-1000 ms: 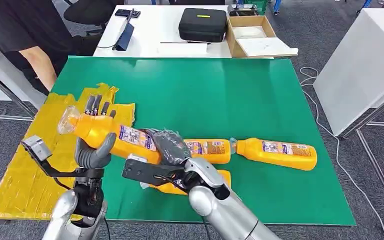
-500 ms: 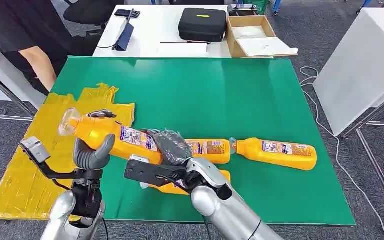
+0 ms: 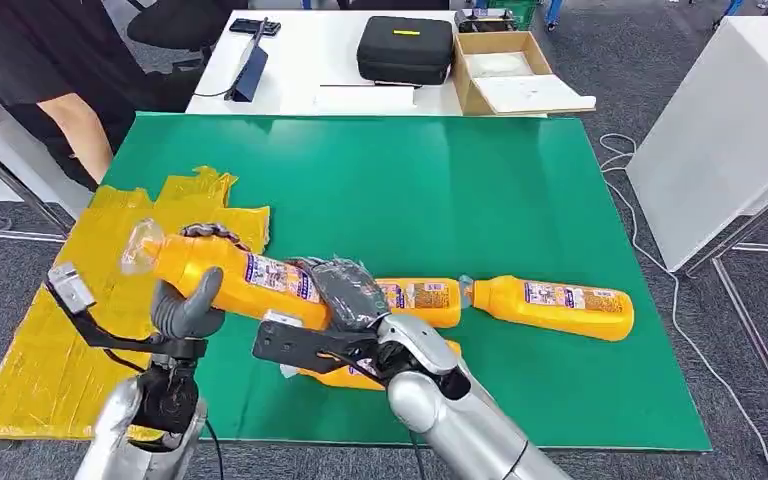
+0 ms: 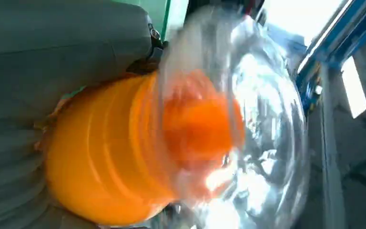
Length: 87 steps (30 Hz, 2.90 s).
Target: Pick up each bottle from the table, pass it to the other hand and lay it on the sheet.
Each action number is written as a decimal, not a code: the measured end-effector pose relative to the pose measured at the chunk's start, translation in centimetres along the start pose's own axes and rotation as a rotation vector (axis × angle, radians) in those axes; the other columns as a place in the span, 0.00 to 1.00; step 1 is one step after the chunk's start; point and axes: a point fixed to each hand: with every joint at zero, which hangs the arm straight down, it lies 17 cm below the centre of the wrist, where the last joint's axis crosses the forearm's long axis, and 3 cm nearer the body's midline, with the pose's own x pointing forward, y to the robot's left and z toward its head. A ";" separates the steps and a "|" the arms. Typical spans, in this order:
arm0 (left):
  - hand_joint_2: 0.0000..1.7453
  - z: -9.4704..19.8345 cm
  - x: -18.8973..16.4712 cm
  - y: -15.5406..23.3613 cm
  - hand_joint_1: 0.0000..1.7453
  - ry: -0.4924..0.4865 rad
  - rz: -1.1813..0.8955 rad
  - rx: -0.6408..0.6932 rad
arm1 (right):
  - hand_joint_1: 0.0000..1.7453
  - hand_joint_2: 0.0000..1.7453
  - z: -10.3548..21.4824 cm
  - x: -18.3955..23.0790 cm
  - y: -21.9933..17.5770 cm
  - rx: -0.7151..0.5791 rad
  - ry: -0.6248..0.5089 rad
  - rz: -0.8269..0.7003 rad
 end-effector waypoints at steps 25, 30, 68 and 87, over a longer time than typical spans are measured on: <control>1.00 2.9 0.1 0.6 1.00 0.083 0.247 -0.002 | 0.00 0.00 0.8 -0.2 0.8 0.006 -0.007 0.035; 1.00 2.9 0.0 0.4 1.00 0.087 0.232 -0.010 | 0.00 0.00 1.1 -0.6 1.1 0.010 0.004 0.029; 1.00 5.0 3.8 11.4 1.00 -0.019 0.167 0.167 | 0.00 0.00 12.6 -3.4 -13.4 -0.392 -0.078 0.010; 1.00 4.4 6.5 15.7 1.00 -0.067 0.124 0.209 | 0.00 0.00 17.8 -6.3 -15.8 -0.470 -0.053 0.084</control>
